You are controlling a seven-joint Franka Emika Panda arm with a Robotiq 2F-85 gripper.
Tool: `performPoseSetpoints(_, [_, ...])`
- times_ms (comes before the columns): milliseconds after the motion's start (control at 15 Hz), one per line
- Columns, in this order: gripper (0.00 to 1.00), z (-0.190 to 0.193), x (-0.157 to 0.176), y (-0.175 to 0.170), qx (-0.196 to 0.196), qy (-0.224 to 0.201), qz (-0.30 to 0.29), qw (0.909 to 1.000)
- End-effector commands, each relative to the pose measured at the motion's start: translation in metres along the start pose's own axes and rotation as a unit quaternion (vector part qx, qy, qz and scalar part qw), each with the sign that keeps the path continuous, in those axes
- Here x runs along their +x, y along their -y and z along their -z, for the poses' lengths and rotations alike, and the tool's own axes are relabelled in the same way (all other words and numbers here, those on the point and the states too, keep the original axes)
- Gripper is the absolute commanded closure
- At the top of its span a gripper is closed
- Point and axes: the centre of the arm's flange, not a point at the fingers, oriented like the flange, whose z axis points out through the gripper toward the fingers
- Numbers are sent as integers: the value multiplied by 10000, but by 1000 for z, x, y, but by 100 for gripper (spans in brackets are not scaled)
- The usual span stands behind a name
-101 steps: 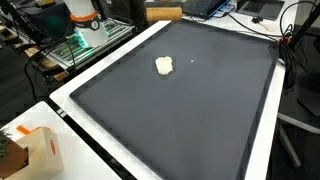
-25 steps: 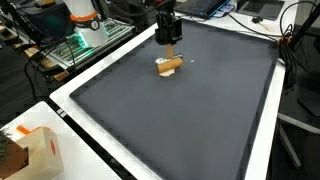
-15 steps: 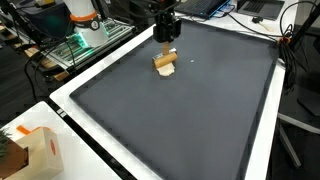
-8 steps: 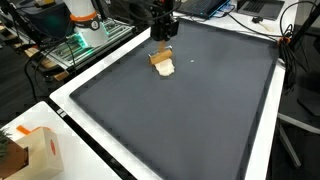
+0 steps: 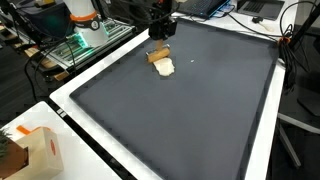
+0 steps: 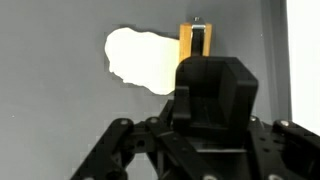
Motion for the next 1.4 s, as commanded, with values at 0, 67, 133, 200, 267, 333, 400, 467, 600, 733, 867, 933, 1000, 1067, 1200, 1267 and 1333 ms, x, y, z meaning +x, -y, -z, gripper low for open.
performPoseSetpoints(0, [76, 22, -9, 12, 99, -112, 26, 9999])
performPoseSetpoints(67, [76, 29, -10, 14, 73, -107, 15, 9999])
performPoseSetpoints(133, [76, 36, -11, 16, 39, -109, -1, 9999])
performPoseSetpoints(200, [76, 46, -12, 19, -8, -101, -13, 9999])
performPoseSetpoints(267, [76, 57, -13, 21, -74, -106, -64, 9999])
performPoseSetpoints(333, [76, 69, -14, 24, -143, -145, -130, 9997])
performPoseSetpoints(400, [76, 80, -15, 26, -209, -188, -177, 9994])
performPoseSetpoints(467, [76, 93, -18, 28, -305, -229, -266, 9989])
performPoseSetpoints(600, [76, 117, -24, 31, -448, -347, -511, 9971])
performPoseSetpoints(733, [76, 139, -31, 35, -575, -499, -885, 9932])
performPoseSetpoints(867, [76, 158, -37, 38, -663, -670, -1329, 9866])
performPoseSetpoints(933, [76, 167, -39, 39, -722, -739, -1544, 9826])
performPoseSetpoints(1000, [76, 175, -41, 40, -766, -806, -1846, 9765])
performPoseSetpoints(1067, [76, 181, -43, 40, -849, -858, -2082, 9706])
performPoseSetpoints(1200, [76, 191, -45, 41, -940, -968, -2586, 9565])
performPoseSetpoints(1267, [76, 196, -46, 41, -952, -1023, -2800, 9498])
performPoseSetpoints(1333, [76, 199, -46, 42, -952, -1071, -3008, 9428])
